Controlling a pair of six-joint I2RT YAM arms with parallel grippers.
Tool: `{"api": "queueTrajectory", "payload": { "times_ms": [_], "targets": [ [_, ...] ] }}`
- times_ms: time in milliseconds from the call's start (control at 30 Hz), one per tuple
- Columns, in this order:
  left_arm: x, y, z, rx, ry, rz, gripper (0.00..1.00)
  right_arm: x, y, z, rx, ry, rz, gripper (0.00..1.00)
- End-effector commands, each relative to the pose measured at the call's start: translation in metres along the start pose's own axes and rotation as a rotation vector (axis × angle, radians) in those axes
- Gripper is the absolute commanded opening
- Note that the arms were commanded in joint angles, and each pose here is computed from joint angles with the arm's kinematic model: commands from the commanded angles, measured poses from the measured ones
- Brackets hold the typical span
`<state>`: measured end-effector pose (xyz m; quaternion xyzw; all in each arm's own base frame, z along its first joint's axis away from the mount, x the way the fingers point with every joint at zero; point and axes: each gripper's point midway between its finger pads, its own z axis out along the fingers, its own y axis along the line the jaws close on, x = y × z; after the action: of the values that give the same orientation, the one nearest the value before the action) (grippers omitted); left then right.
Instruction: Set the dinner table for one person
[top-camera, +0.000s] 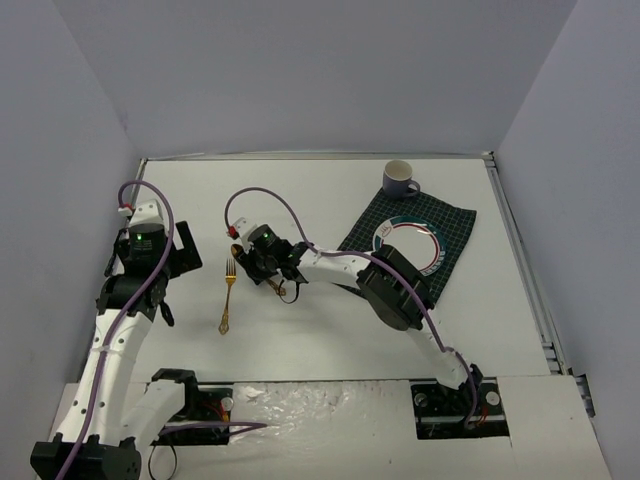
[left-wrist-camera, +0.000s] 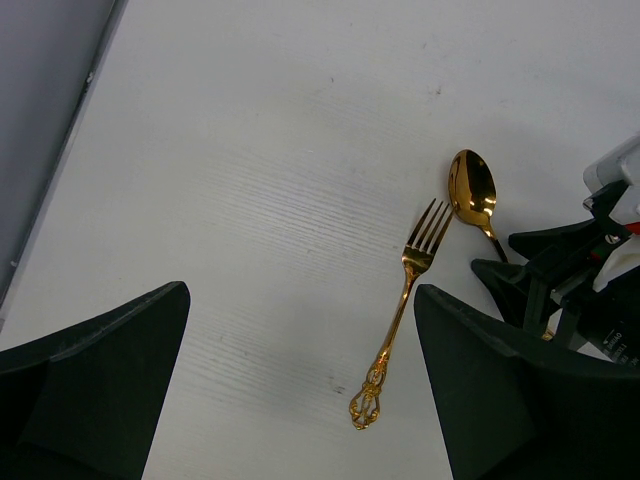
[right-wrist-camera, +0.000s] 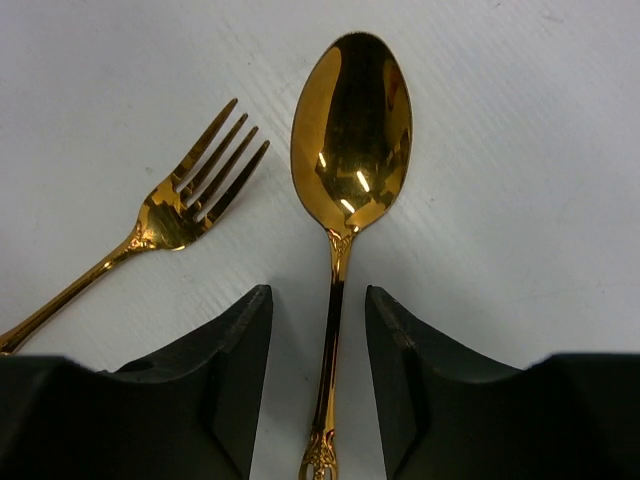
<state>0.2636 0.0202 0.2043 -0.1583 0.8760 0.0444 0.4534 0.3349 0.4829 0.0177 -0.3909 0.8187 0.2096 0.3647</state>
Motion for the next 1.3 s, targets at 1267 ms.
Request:
{"api": "queueTrajectory", "payload": {
  "times_ms": [1267],
  "targets": [
    [-0.014, 0.002, -0.001, -0.005, -0.049, -0.022, 0.92, 0.009, -0.290, -0.310, 0.351, -0.062, -0.253, 0.00]
  ]
}}
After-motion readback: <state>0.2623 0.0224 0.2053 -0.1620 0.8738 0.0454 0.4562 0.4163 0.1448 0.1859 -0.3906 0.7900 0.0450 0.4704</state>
